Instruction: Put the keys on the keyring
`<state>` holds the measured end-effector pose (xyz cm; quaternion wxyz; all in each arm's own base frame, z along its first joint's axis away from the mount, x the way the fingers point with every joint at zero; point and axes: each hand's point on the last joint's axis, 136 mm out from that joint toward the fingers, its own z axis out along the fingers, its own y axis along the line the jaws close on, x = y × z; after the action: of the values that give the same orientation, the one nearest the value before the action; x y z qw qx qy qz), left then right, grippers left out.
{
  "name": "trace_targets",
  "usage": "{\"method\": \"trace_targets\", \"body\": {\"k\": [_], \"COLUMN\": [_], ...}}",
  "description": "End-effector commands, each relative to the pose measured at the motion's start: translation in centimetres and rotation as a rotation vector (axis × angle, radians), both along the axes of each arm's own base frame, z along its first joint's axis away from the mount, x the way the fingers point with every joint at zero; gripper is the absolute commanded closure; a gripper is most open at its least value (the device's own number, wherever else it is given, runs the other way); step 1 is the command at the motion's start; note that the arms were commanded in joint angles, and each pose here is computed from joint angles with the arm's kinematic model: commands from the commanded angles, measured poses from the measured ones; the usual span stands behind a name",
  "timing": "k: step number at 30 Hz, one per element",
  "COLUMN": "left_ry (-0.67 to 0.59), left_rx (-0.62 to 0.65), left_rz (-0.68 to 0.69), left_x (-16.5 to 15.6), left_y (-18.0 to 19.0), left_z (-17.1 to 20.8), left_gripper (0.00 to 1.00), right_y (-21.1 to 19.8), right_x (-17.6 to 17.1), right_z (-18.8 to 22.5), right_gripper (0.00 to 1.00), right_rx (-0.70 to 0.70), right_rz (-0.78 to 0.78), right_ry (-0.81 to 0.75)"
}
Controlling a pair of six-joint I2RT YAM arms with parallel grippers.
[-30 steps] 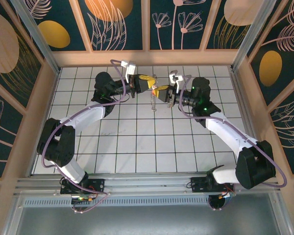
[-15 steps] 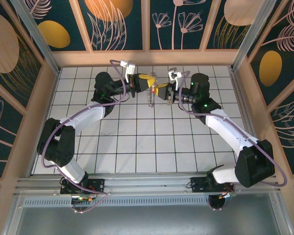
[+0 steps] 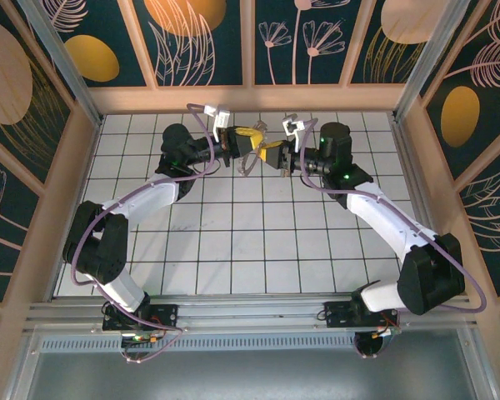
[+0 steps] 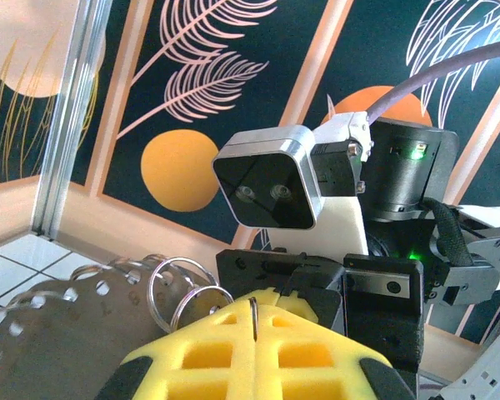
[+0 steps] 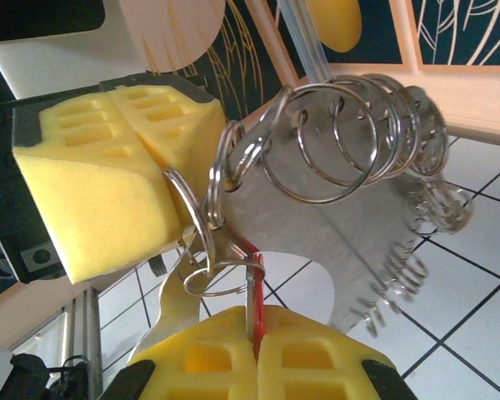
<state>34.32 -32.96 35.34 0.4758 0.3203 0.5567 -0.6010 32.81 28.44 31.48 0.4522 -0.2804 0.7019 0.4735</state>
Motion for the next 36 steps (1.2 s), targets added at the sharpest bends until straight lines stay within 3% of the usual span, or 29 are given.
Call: {"method": "trace_targets", "body": {"k": [1, 22, 36], "left_ry": [-0.016, -0.025, -0.031], "left_rx": [0.028, 0.039, 0.023], "left_rz": [-0.034, -0.024, -0.011], "left_x": [-1.4, -1.5, -1.6], "left_y": [0.0, 0.1, 0.3], "left_z": [-0.4, -0.6, -0.2], "left_gripper": [1.0, 1.0, 1.0], "right_y": [-1.1, -2.1, -3.4], "right_x": [0.7, 0.7, 1.7], "right_z": [4.8, 5.9, 3.5], "right_gripper": [1.0, 1.0, 1.0], "right_rx": [0.035, -0.003, -0.124], "right_rz": [-0.066, -0.098, -0.181], "right_ry": [-0.146, -0.156, -0.135]}}
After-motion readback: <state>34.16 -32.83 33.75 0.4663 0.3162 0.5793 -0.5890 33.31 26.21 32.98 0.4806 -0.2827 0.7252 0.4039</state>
